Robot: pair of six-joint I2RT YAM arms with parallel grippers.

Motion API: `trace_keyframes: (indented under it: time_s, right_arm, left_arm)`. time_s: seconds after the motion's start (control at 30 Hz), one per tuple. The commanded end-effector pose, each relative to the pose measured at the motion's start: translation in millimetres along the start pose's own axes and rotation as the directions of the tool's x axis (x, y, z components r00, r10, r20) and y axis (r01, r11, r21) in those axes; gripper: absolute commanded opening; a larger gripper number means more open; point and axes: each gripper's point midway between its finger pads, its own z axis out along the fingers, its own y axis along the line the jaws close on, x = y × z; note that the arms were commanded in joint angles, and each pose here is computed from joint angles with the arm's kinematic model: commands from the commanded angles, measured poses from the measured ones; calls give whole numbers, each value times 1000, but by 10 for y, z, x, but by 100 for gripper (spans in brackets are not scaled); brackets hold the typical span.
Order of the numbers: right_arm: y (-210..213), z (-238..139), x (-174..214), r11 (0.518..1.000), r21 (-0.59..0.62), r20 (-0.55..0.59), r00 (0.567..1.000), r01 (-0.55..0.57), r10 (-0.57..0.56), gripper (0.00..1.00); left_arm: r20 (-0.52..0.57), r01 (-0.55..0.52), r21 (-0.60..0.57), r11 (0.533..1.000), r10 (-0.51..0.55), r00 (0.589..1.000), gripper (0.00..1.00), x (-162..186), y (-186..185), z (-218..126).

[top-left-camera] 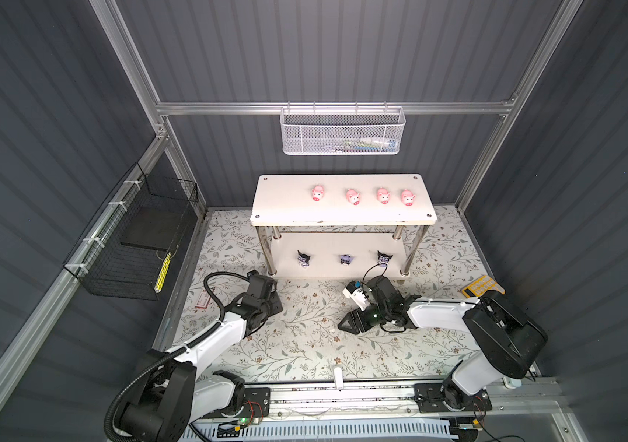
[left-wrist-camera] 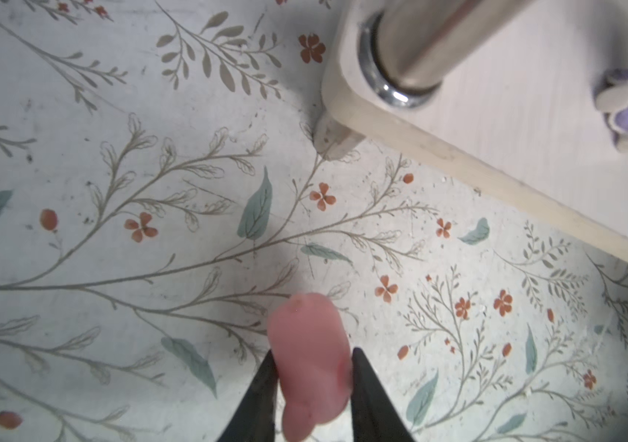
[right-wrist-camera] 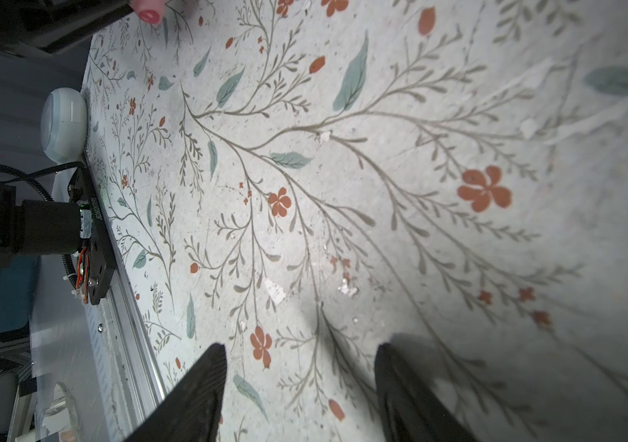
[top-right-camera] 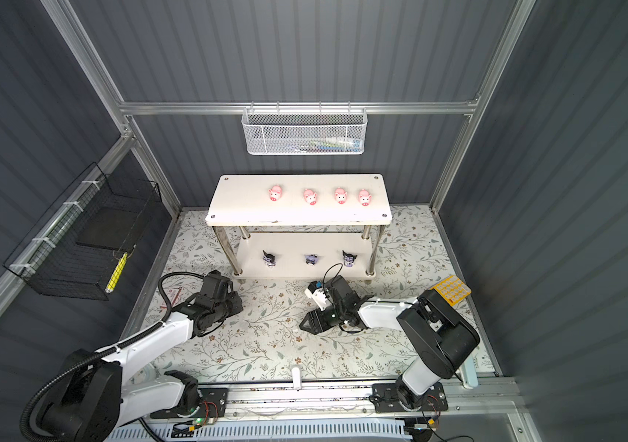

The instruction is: Place and organize the plastic toys onto the shelf

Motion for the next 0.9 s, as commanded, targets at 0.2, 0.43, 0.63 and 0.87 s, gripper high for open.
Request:
trace_keyframes:
  time_s: [0.2,0.43,0.63,0.87]
  right_arm:
    - [-6,21,14,1000,-9,-13,1000,-3,2,64]
    - [0,25,12,1000,-13,-15,1000,-5,5,64]
    - [1,28,8,1000,-13,-16,1000,-5,5,64]
    - [6,42,2,1000,-18,-22,1000,-7,6,64]
  left_arm:
    - [-80,-90,102,991,99,992,32,285,-43,-59]
    - [-131,-119,79,990,129,983,33,418,35,-31]
    - [-146,-124,43,991,129,981,36,466,114,-22]
    - [-155,-118,21,993,120,981,42,464,138,-18]
